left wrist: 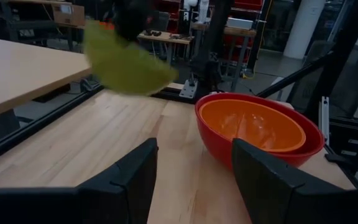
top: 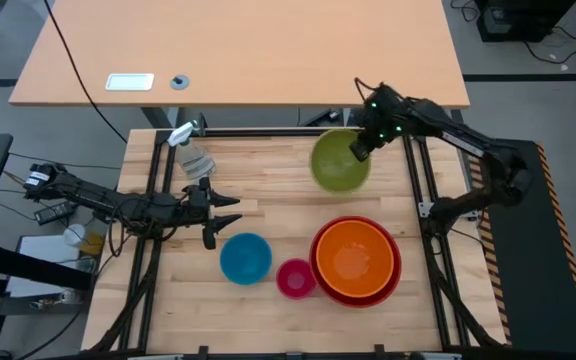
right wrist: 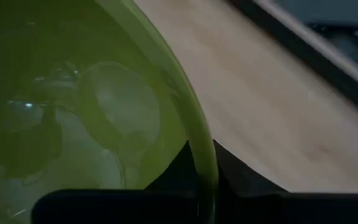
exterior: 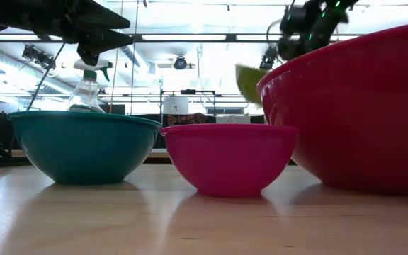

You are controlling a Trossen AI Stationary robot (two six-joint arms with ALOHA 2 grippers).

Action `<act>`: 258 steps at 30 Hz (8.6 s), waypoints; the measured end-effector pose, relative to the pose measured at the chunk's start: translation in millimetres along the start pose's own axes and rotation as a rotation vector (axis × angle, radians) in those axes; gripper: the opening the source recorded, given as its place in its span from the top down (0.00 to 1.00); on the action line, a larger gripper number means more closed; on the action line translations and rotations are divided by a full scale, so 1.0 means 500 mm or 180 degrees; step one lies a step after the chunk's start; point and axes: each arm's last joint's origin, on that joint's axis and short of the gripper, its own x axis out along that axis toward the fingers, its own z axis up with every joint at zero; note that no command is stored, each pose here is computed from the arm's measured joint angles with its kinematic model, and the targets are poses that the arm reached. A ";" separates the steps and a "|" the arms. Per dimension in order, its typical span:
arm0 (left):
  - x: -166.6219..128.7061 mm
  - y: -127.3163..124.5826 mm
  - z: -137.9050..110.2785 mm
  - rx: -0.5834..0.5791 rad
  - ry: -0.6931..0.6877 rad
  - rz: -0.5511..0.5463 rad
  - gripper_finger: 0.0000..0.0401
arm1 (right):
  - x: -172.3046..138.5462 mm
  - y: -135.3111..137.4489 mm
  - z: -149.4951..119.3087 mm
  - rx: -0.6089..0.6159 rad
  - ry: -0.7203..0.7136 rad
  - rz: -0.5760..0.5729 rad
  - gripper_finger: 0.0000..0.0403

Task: Nest bowls inside each other
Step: Stack the green bowl on the orange bowl, then stack the blue bowl on the green bowl, then stack the pink bowl on the blue bowl

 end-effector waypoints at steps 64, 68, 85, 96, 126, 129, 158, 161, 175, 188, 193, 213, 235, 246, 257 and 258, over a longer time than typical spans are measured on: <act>-0.003 -0.013 -0.002 -0.0081 0.0074 -0.0413 0.48 | 0.061 0.381 -0.235 -0.1340 0.0852 0.0008 0.57; -0.001 -0.028 0.015 -0.0047 0.0132 -0.0373 0.48 | 0.081 0.451 -0.221 -0.1837 0.0153 0.0663 0.57; 0.050 -0.147 0.038 0.0298 0.1773 0.0097 0.48 | 0.226 0.632 -0.186 -0.3209 -0.0379 0.0830 0.57; 0.009 -0.167 -0.003 0.0069 0.2303 0.0172 0.48 | 0.291 0.709 -0.177 -0.3470 0.0046 0.0678 0.57; 0.139 -0.041 -0.127 -0.0685 0.3601 0.0857 0.79 | 0.001 0.642 -0.275 -0.2996 0.0005 -0.0941 0.57; 0.144 -0.045 -0.120 -0.0746 0.3539 0.0745 0.95 | -0.029 0.630 -0.289 -0.2981 -0.0156 -0.1170 0.58; 0.355 -0.066 0.185 0.0267 0.1491 0.0002 0.98 | -0.086 0.243 -0.375 -0.1428 -0.1012 -0.0563 0.66; 0.414 -0.083 0.174 0.0381 0.1628 -0.0211 0.98 | -0.094 0.222 -0.380 -0.1288 -0.1131 -0.0459 0.66; 0.631 -0.153 0.110 0.0682 0.1779 -0.0648 0.97 | -0.147 0.169 -0.376 -0.1005 -0.1597 -0.0222 0.66; 0.711 -0.157 -0.018 0.0948 0.2121 -0.0696 0.97 | -0.155 0.160 -0.377 -0.1022 -0.1627 -0.0190 0.66; 0.711 -0.159 -0.021 0.0985 0.2131 -0.0714 0.97 | -0.155 0.160 -0.377 -0.1033 -0.1626 -0.0193 0.66; 0.709 -0.174 -0.020 0.1152 0.2050 -0.0756 0.62 | -0.155 0.161 -0.377 -0.1028 -0.1626 -0.0182 0.66; 0.628 -0.247 0.039 0.1979 0.2218 -0.0180 0.58 | -0.155 0.161 -0.376 -0.1025 -0.1634 -0.0184 0.66; 0.542 -0.306 0.049 0.2214 0.2664 0.0095 0.58 | -0.155 0.162 -0.376 -0.1039 -0.1657 -0.0197 0.66; 0.459 -0.319 0.038 0.1989 0.3208 0.0313 0.58 | -0.154 0.165 -0.375 -0.1080 -0.1643 -0.0184 0.66; 0.452 -0.318 0.032 0.1943 0.3253 0.0344 0.58 | -0.154 0.166 -0.375 -0.1088 -0.1645 -0.0183 0.66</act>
